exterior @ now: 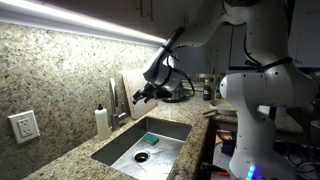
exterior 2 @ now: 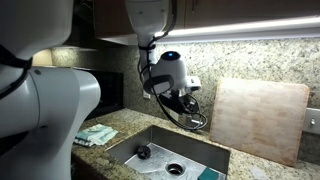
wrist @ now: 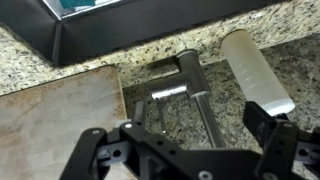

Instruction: Open the tap

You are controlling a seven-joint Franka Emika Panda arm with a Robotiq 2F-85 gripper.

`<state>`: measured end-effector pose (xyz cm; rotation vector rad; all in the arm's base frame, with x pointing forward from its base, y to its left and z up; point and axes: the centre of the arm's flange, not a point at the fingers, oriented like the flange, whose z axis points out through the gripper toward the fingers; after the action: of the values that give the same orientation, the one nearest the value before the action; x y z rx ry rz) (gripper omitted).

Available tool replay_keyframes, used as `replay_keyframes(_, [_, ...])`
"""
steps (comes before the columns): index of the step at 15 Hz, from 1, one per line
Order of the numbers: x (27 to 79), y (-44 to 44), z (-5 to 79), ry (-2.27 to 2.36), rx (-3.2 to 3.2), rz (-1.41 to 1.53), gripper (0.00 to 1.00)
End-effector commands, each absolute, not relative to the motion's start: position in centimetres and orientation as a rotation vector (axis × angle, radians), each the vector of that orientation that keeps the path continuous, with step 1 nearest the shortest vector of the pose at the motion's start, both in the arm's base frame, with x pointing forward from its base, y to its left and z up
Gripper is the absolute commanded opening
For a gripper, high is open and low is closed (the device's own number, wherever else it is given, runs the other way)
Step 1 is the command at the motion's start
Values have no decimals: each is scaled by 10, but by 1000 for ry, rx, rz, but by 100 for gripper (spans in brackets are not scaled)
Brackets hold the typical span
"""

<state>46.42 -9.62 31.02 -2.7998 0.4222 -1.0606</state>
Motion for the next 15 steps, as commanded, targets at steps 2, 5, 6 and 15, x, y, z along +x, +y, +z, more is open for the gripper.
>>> replay_keyframes(2, [511,-110,234,334,-2738,-1200,100])
replay_keyframes(5, [544,-137,230,246,-2731,-1296,100])
replay_keyframes(6, [555,-146,227,222,-2730,-1327,100])
replay_keyframes(15, [587,-191,255,186,-2740,-1302,100])
